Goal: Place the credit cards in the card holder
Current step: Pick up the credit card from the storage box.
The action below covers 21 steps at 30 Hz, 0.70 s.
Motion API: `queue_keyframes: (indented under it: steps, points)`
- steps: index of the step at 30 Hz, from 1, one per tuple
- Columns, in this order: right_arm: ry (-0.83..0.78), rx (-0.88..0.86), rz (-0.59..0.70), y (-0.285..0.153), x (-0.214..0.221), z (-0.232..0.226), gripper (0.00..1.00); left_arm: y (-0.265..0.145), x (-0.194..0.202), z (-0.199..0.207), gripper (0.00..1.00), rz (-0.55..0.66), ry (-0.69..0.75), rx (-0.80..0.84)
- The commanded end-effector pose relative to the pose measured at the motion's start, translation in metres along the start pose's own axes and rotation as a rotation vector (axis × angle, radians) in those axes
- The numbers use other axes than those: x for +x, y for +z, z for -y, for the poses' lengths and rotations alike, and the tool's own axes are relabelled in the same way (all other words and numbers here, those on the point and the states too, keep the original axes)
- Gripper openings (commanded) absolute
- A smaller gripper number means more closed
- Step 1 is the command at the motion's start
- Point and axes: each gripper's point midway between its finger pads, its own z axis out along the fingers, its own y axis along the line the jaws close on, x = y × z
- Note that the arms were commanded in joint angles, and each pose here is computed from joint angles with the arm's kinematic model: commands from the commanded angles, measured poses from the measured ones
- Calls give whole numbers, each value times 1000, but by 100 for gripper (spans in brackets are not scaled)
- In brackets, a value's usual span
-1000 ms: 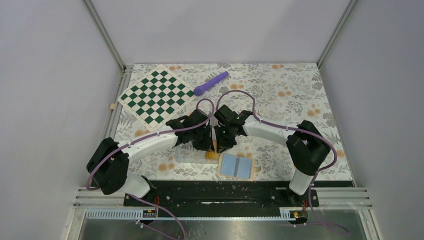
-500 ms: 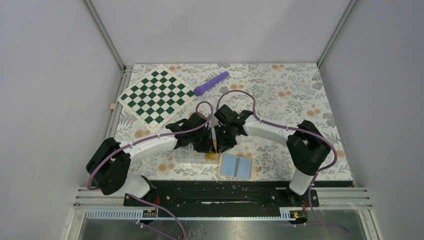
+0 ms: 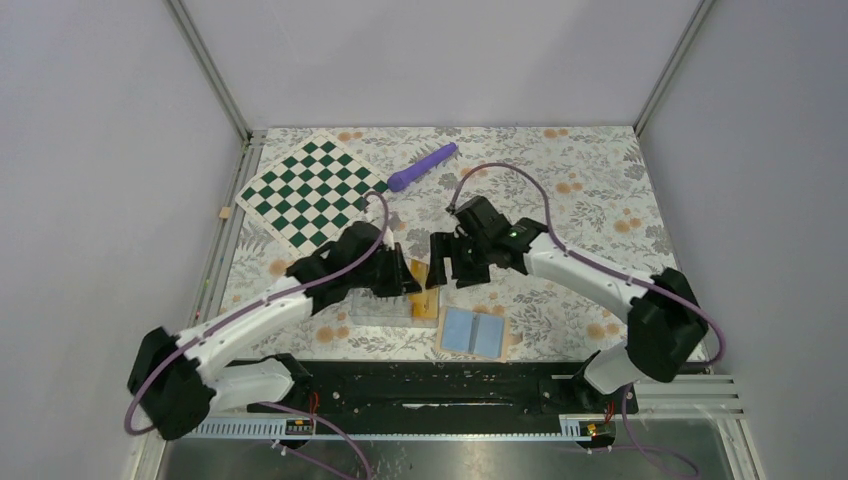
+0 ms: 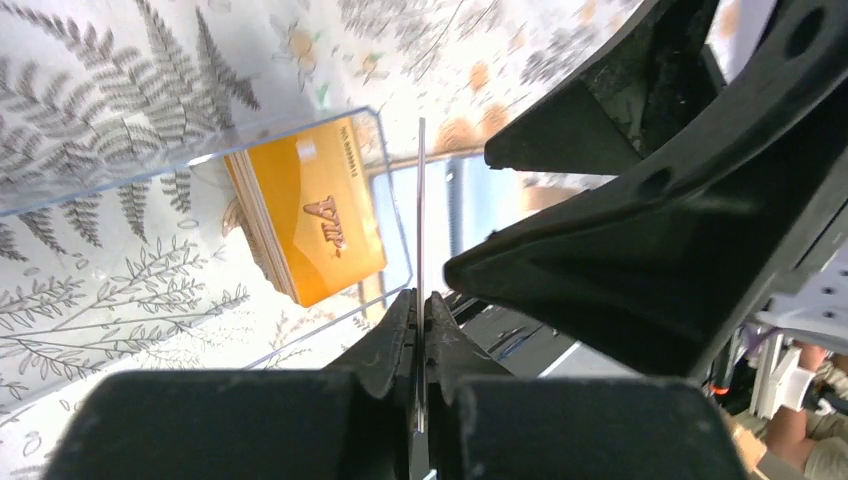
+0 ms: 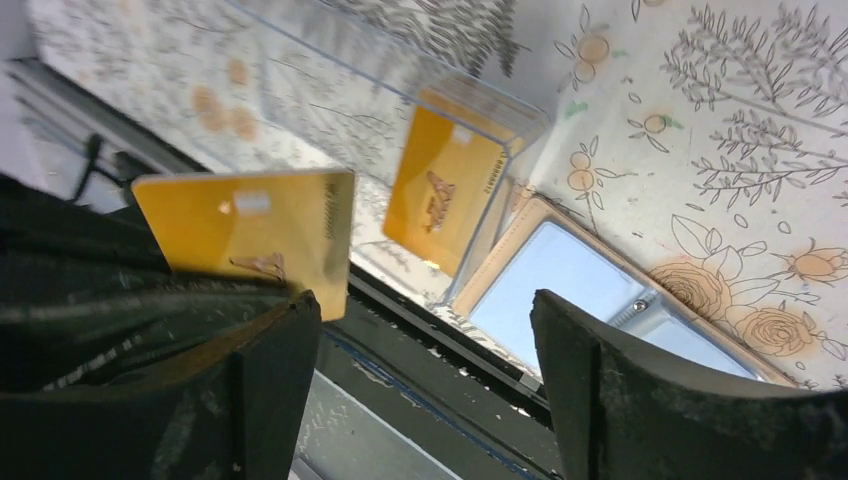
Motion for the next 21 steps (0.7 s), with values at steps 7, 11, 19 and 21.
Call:
queue_keyframes:
  steps: [7, 11, 19, 21]
  points:
    - [-16, -450, 222, -100, -27, -52, 89, -87, -16, 41, 0, 268, 64, 363]
    - [-36, -670, 223, -130, -24, -76, 83, -108, -2, 63, 0, 275, 106, 552]
    - [-91, -992, 164, -165, -15, -114, 60, -141, 10, 95, 0, 303, 128, 849]
    - [-89, -1042, 140, -168, -13, -118, 54, -145, 11, 100, 0, 298, 141, 882]
